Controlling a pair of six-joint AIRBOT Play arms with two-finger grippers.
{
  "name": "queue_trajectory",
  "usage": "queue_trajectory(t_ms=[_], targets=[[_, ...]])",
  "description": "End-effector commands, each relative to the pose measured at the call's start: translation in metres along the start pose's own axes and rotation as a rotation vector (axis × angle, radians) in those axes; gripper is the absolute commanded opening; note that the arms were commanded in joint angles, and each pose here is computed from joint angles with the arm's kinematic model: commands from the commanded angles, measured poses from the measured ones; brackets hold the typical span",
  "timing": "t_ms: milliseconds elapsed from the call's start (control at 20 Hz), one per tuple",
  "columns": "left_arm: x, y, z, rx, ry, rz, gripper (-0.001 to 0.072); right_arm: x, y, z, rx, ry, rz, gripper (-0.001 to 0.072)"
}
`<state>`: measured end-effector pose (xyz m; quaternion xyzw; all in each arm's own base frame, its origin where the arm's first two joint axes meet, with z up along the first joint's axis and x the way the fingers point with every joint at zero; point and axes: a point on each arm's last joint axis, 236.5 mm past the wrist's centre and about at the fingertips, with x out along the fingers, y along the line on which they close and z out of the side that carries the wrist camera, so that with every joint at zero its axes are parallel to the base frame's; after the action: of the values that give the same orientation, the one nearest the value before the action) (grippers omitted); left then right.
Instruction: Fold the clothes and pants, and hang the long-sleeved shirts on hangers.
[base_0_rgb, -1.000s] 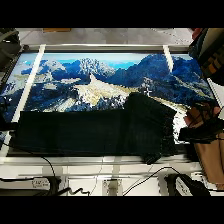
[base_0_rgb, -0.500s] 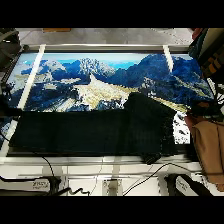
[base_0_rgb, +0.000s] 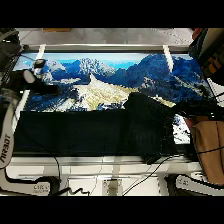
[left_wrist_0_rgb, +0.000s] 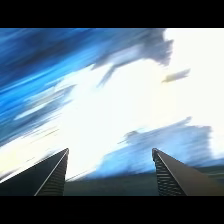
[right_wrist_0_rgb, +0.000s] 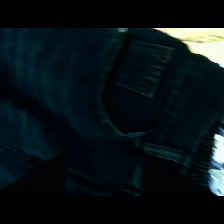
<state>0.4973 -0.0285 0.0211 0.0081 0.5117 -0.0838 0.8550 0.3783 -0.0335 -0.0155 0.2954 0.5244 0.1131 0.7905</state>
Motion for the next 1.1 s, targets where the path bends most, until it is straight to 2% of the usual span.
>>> queue_trajectory(t_ms=[0,100,150,300,750,1050], targets=[[0.017,-0.140,0.023,0.014,-0.086,-0.382,0.0611,0.017,0.027,-0.002,-0.082,0.021,0.060,0.0494],[0.022,-0.206,0.018,0.120,-0.107,-0.547,0.0708,0.019,0.031,-0.005,-0.103,0.033,0.065,0.0493],[0.021,-0.231,0.016,0.170,-0.125,-0.596,0.0708,0.020,0.032,-0.006,-0.106,0.035,0.065,0.0495],[0.034,-0.274,0.022,0.244,-0.214,-0.573,0.0707,0.020,0.032,-0.006,-0.108,0.037,0.064,0.0496],[0.084,-0.383,-0.029,0.348,-0.184,-0.621,0.0706,0.020,0.014,-0.011,-0.149,0.059,-0.007,0.0496],[0.115,-0.402,-0.033,0.219,-0.118,-0.640,0.0704,0.020,0.014,-0.011,-0.151,0.061,-0.009,0.0495]])
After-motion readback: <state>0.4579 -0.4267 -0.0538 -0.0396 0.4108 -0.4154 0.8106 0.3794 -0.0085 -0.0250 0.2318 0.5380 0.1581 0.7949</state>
